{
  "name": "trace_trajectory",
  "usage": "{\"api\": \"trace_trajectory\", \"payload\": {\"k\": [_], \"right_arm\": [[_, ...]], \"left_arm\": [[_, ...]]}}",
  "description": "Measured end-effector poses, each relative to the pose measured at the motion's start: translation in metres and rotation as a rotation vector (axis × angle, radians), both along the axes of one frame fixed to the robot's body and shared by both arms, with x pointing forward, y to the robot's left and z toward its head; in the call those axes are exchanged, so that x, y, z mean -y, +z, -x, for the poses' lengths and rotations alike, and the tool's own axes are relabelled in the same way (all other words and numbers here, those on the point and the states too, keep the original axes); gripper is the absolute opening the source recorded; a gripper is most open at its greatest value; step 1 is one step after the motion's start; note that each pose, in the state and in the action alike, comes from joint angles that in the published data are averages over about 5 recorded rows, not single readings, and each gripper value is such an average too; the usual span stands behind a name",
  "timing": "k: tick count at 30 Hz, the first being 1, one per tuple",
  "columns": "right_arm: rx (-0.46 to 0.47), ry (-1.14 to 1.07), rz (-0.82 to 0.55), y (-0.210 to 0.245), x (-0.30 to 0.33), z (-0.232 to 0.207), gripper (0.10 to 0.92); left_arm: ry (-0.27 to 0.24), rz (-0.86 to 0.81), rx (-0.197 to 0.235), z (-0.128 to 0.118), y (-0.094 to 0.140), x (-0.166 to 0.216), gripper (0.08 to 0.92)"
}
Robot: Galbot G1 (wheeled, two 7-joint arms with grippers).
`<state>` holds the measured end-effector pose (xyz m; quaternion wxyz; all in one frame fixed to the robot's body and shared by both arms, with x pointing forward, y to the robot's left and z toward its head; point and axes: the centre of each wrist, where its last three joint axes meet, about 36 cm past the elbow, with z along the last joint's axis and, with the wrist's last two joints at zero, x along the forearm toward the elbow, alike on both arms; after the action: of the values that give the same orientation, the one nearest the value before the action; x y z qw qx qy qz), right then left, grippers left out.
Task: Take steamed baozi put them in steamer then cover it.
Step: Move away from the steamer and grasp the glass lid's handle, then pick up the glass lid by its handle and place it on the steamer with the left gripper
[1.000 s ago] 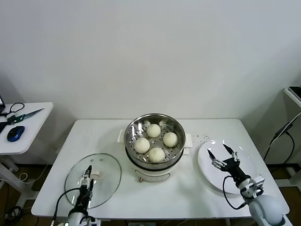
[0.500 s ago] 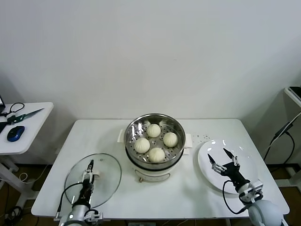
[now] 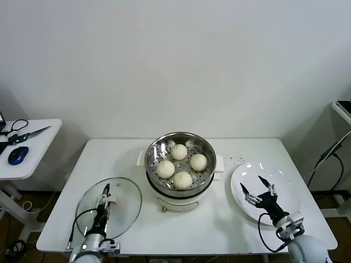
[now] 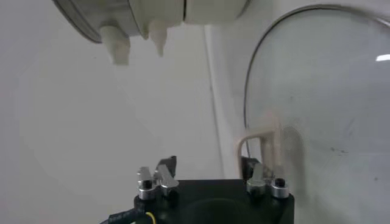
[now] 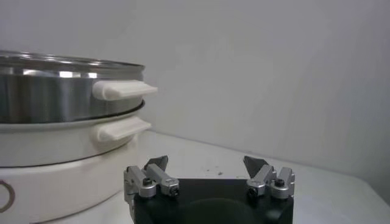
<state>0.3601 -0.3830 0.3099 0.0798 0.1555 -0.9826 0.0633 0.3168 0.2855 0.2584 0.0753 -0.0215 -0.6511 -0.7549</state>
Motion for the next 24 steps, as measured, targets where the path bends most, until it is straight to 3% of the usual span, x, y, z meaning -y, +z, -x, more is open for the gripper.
{"api": "trace_trajectory", "payload": {"k": [15,24], "right_arm": [[0.005,0.018,0.007,-0.007,-0.004,-0.002,0.823],[0.010,0.021,0.014,-0.006,-0.001,-0.005,0.823]], "left_arm": [[0.003,0.019,-0.010,-0.002,-0.005,-0.002,0.186],[0.002,0.023,0.034,0.002,0.011,-0.001,0.147]]}}
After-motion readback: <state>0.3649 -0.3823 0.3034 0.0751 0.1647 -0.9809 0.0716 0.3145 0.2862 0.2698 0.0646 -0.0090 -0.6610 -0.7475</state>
